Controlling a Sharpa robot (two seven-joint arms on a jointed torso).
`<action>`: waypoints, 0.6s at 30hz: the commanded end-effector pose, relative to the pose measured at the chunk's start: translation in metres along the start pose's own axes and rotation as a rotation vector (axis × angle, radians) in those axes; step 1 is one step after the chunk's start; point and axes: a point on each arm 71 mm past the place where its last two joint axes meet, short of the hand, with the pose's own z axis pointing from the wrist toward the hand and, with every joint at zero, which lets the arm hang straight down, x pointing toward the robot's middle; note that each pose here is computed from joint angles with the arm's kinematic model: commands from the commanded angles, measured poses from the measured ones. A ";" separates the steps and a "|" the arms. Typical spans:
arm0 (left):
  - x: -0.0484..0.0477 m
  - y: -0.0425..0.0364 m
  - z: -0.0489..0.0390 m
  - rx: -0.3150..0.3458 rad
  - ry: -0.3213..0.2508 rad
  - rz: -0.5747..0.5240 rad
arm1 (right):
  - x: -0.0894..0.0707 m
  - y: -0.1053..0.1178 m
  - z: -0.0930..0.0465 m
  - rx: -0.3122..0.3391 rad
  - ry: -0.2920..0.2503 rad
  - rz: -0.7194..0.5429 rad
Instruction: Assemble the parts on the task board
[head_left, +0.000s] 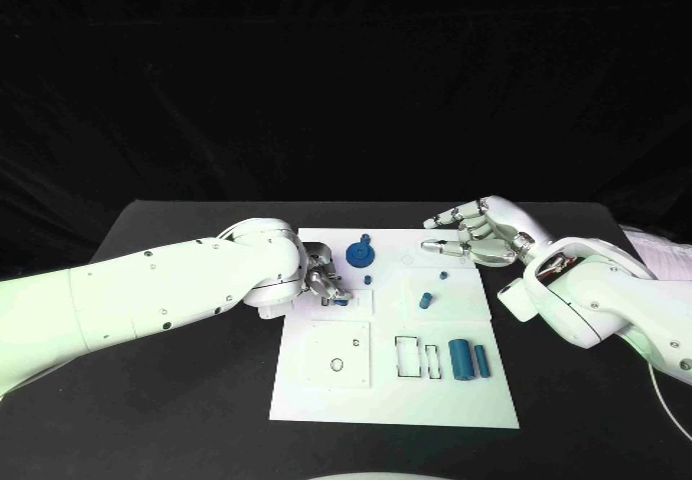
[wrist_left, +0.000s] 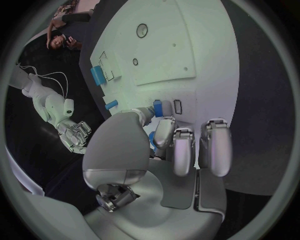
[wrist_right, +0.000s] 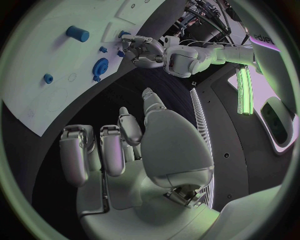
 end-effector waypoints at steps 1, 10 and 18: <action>0.0049 0.0011 0.0018 -0.032 0.032 0.030 | 0.002 0.001 0.000 -0.007 0.015 -0.007; 0.0057 -0.0006 0.0058 -0.044 0.060 0.051 | 0.004 0.002 0.000 -0.011 0.019 -0.005; 0.0067 -0.0037 0.0111 -0.052 0.078 0.060 | 0.006 0.004 0.000 -0.017 0.027 -0.001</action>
